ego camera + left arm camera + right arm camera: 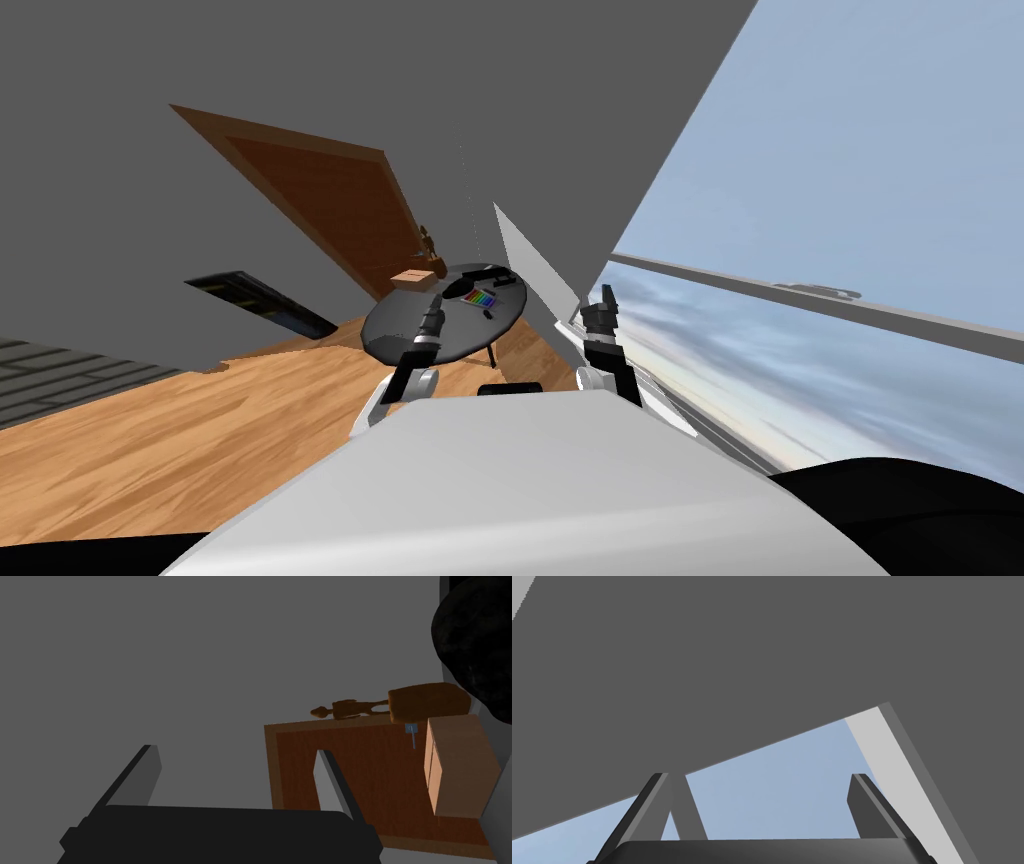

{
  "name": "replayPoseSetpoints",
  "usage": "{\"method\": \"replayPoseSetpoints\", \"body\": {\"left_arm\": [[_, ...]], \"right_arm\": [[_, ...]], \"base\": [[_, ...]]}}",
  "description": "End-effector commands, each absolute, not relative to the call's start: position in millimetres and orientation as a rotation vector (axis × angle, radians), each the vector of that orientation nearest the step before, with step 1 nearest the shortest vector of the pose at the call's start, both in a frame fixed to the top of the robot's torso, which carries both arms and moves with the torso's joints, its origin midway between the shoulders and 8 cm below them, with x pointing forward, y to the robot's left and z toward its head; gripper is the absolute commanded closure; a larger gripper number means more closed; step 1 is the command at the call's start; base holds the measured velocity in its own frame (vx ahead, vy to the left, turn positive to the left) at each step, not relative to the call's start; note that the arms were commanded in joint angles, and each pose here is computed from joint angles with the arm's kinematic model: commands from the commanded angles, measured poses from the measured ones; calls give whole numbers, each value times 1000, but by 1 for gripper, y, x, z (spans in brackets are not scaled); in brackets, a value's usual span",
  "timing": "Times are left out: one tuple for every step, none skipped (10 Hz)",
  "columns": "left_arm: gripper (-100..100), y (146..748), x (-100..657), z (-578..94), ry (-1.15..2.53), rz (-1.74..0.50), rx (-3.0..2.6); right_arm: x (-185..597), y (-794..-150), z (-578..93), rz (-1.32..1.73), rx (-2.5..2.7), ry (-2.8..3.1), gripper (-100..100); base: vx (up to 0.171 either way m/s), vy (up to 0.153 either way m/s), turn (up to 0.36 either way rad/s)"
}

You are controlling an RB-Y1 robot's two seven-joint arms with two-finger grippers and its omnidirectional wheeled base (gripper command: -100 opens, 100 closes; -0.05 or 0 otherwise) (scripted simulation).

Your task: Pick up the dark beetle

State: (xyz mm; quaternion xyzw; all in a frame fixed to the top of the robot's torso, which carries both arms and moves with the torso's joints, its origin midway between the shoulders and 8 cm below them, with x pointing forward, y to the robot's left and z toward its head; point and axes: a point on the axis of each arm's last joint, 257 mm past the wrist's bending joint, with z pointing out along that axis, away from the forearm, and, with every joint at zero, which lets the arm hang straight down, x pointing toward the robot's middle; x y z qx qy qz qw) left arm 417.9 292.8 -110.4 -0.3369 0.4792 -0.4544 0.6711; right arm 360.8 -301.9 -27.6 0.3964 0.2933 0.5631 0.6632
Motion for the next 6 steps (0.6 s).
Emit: {"method": "replayPoseSetpoints", "body": {"left_arm": [[-100, 303, 430, -131, 1147, -956, -766], [-100, 304, 431, -132, 1151, -954, -770], [-100, 310, 438, -146, 1197, -908, -778], [-100, 317, 445, -160, 1240, -862, -783], [-100, 317, 445, -161, 1243, -861, -786], [-100, 325, 452, -174, 1285, -816, -792]], "right_arm": [[361, -302, -28, 1272, 896, 663, 0], [361, -302, -28, 1273, 896, 663, 0], [361, -302, -28, 1272, 896, 663, 0], [361, -302, -28, 1272, 896, 663, 0], [361, -302, -28, 1272, 896, 663, 0], [361, -302, -28, 1272, 896, 663, 0]], "base": [[28, -40, -164], [23, -26, -43], [18, -28, -84], [24, -42, -162], [24, -31, -52], [21, -30, -99]]}}
